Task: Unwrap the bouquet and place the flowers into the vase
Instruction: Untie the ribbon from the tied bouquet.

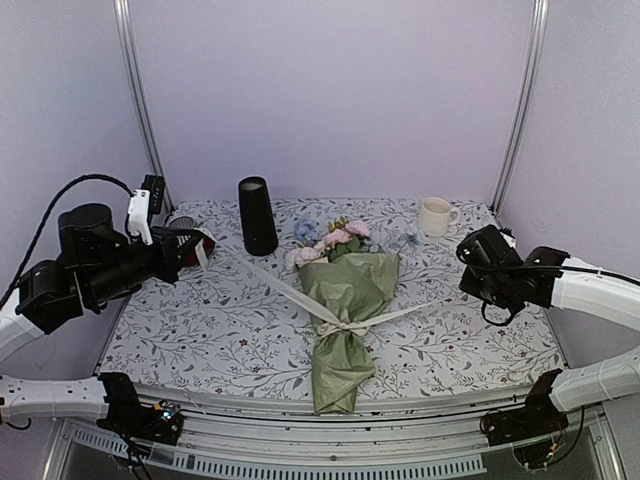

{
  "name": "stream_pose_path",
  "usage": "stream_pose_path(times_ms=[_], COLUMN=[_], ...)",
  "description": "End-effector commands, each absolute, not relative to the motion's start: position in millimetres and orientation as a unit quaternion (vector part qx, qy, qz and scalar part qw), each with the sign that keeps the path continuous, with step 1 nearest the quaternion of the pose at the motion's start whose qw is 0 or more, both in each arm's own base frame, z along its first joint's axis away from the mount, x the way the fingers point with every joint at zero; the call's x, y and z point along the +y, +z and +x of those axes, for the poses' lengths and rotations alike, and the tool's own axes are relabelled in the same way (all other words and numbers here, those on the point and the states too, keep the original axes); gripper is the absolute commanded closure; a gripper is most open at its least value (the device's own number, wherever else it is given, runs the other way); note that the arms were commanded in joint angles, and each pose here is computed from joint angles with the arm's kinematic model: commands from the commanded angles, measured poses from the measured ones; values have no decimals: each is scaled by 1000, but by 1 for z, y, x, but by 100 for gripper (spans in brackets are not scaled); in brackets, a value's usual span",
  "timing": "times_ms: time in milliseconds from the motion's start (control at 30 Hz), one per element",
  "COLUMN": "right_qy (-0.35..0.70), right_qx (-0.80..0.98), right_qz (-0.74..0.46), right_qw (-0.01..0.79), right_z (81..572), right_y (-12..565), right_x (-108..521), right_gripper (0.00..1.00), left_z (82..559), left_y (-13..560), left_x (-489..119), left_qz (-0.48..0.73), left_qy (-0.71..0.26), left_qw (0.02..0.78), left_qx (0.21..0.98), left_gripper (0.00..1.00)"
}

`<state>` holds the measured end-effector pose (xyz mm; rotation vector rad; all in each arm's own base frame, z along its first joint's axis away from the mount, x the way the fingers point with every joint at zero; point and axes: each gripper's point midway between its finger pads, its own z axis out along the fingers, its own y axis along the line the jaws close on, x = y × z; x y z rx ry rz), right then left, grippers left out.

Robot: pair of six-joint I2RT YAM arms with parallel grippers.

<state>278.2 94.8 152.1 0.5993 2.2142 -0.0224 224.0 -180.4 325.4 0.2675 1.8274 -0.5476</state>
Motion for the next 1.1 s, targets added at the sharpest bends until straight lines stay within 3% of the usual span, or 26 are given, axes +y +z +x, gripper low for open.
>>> stream_pose_path(times_ms=[0,633,1067], right_qy=[5,58,23], right_qx=[868,846,829], right_qz=[227,192,260], right_qw=[441,494,494], right_z=[285,298,285], right_y=[181,232,219], right_x=[95,102,65], right_gripper=[98,98,98], left_z=[223,245,250], left_y=[341,316,313], left_x=[-172,-160,-121], left_qz=[98,65,-9], left_qy=[-246,-257,-235], left_qw=[585,551,572], left_qx=[767,791,786], left_gripper=[100,100,100])
